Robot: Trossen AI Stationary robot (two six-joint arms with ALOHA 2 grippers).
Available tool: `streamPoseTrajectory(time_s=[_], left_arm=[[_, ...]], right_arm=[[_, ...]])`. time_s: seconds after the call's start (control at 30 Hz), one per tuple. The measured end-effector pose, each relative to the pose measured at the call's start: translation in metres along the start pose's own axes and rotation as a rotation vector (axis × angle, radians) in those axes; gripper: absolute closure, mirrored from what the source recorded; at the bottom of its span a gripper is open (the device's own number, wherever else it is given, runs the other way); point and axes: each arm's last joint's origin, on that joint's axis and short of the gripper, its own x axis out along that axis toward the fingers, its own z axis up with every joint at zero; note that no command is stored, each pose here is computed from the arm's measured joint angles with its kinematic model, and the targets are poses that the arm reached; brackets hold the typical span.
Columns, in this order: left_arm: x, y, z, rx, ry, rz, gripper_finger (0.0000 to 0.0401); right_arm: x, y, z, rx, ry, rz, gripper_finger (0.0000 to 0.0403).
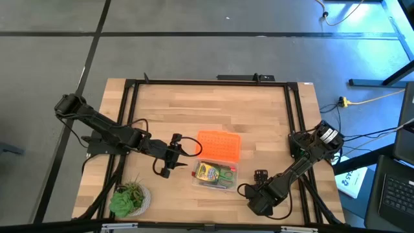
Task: Pack school essentials
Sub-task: Put the pink sticky note into the orange supply box
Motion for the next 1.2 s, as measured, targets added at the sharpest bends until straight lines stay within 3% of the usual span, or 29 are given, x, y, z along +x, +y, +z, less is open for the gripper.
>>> streamPoseTrajectory(time_s=[1.2], left_arm=[[0.0,0.0,0.0,0.0,0.0,0.0,0.0237]], right_arm=[[-0.002,-0.005,0.01,0.197,0.021,0.095,0.0004]])
